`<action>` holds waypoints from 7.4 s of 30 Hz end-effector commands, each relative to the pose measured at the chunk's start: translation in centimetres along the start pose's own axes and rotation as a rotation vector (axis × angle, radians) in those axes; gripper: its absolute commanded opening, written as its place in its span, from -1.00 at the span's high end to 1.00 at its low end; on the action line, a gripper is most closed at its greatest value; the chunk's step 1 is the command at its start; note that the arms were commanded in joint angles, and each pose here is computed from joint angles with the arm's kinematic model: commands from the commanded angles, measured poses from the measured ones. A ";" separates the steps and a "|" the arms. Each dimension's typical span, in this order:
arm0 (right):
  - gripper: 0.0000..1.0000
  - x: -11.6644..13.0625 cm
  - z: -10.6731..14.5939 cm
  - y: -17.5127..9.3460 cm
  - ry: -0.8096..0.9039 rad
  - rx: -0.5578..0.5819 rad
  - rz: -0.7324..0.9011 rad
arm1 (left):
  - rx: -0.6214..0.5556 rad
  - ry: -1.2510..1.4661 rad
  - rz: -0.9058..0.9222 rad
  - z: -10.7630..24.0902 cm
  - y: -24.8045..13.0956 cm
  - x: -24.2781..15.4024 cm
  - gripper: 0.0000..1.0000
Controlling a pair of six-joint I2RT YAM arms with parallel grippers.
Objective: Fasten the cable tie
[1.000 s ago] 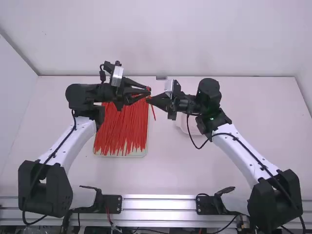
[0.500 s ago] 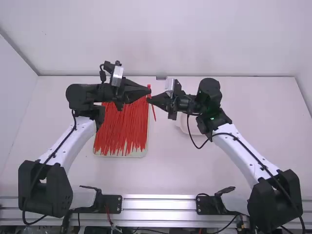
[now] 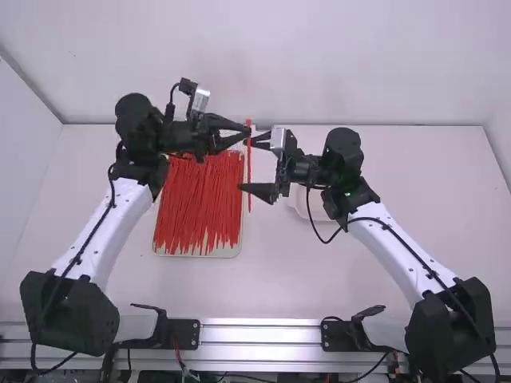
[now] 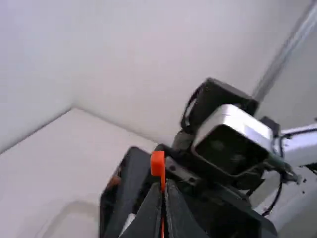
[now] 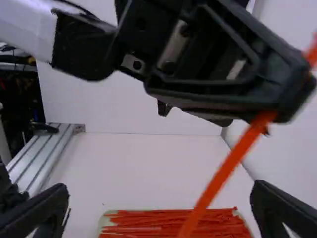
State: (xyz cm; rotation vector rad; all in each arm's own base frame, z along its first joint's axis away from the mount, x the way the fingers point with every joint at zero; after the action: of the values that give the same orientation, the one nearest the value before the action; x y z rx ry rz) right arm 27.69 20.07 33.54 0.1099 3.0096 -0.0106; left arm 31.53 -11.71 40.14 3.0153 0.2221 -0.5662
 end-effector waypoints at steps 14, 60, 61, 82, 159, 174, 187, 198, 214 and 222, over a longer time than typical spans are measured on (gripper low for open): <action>-0.98 -1.0 1.9 -1.7 -0.084 0.102 0.030 | -0.032 -0.036 -0.189 -3.6 -1.7 4.6 0.95; -0.94 2.6 1.6 0.6 -1.234 -0.110 -0.232 | 0.027 -1.007 -0.036 -2.4 -2.7 7.6 0.92; -0.88 2.6 1.5 0.5 -1.233 -0.126 -0.239 | 0.027 -1.006 -0.036 -2.4 -2.7 7.6 0.92; 0.12 2.7 0.9 -0.4 -1.260 -0.217 -0.276 | -0.019 -1.130 -0.120 -1.3 -2.1 8.5 0.95; 1.00 0.5 0.3 -1.4 -0.297 -0.021 -0.165 | 0.089 -0.369 -0.141 1.1 -1.5 8.9 0.96; 1.00 0.4 1.5 -0.8 -0.245 -0.078 -0.317 | 0.124 -0.106 -0.126 1.7 -1.5 8.8 0.96; 1.00 -4.1 2.5 1.2 0.314 -0.120 -0.061 | 0.148 0.113 -0.115 3.5 -1.9 9.5 0.96; 1.00 -3.9 2.9 1.2 0.712 -0.087 -0.106 | 0.172 0.425 -0.077 4.6 -1.6 9.6 0.96; 1.00 -4.0 4.5 1.4 0.938 -0.025 -0.085 | 0.165 0.612 -0.056 4.2 -1.4 9.6 0.96; 1.00 -4.2 4.5 1.6 1.018 -0.036 -0.058 | 0.152 0.700 -0.005 4.4 -1.4 9.2 0.96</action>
State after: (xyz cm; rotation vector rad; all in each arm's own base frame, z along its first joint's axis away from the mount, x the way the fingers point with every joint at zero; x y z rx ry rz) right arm 32.41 20.95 28.91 0.0327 4.0153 0.1169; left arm 38.54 -9.10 32.91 3.2530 0.2991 0.4502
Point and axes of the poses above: each hand's point on the last joint's axis, 136 mm out from that joint toward the fingers, its own y axis out along the fingers, its own x axis along the line the jaws close on, z = x × y, the point moved 9 cm from there along -y, back along the fingers
